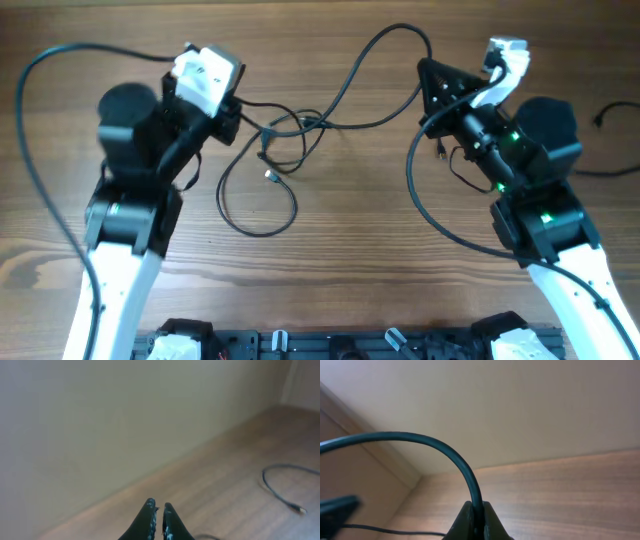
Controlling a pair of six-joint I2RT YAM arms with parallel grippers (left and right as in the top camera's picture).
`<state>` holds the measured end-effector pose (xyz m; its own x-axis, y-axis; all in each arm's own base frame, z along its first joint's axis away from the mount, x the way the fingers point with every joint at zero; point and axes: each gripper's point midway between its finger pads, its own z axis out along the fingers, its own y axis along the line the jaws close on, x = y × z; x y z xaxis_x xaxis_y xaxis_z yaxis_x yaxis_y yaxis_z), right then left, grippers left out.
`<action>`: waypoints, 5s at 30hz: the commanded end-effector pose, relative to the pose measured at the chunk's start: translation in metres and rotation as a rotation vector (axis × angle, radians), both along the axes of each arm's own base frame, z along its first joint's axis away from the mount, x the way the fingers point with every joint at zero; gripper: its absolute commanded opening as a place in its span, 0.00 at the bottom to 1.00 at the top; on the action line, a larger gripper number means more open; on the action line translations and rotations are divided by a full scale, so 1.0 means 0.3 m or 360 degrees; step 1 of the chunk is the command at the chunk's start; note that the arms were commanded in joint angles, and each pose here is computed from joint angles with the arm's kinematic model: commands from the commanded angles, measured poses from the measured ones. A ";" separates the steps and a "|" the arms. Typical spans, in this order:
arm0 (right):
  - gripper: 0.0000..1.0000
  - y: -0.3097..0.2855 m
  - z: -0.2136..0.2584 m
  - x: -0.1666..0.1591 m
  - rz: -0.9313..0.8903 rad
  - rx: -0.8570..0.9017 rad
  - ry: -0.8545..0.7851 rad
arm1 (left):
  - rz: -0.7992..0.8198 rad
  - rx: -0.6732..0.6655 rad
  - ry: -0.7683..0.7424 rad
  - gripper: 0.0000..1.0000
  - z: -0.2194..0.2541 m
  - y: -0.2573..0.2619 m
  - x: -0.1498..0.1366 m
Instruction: Untangle cables
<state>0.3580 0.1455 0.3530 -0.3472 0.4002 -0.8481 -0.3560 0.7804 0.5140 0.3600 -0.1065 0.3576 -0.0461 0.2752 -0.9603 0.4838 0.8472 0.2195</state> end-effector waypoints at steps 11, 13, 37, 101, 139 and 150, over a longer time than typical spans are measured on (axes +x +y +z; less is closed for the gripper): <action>0.04 0.048 -0.033 0.018 0.0120 0.0016 0.0054 | 0.0820 0.0084 -0.0415 0.04 0.256 0.310 -0.103; 0.04 0.048 -0.033 0.019 0.0118 0.0014 0.0052 | 0.0815 0.0112 -0.0348 0.04 0.214 0.307 -0.078; 0.04 -0.233 -0.253 0.110 -0.0631 -0.0255 0.0372 | 0.0122 0.0107 0.0816 1.00 -0.644 0.007 0.233; 0.05 -0.359 -0.367 0.072 -0.0720 -0.0251 0.0640 | 0.2021 -0.0954 0.2033 0.84 -1.084 0.169 -0.116; 0.04 -0.763 -0.321 0.076 -0.1081 -0.0101 0.0579 | 0.1992 -0.1488 0.1477 0.04 -0.832 0.274 0.134; 0.04 -1.129 -0.355 0.034 -0.1395 -0.0042 0.0549 | 0.1646 -0.1702 0.1305 0.04 -0.720 0.166 0.280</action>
<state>0.3558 -0.1896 0.2585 -0.1282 0.6111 -0.7811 0.5595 0.6948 0.4518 0.4273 -0.0536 0.1204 -0.3519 -0.8864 -0.3007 -0.6927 0.4627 -0.5533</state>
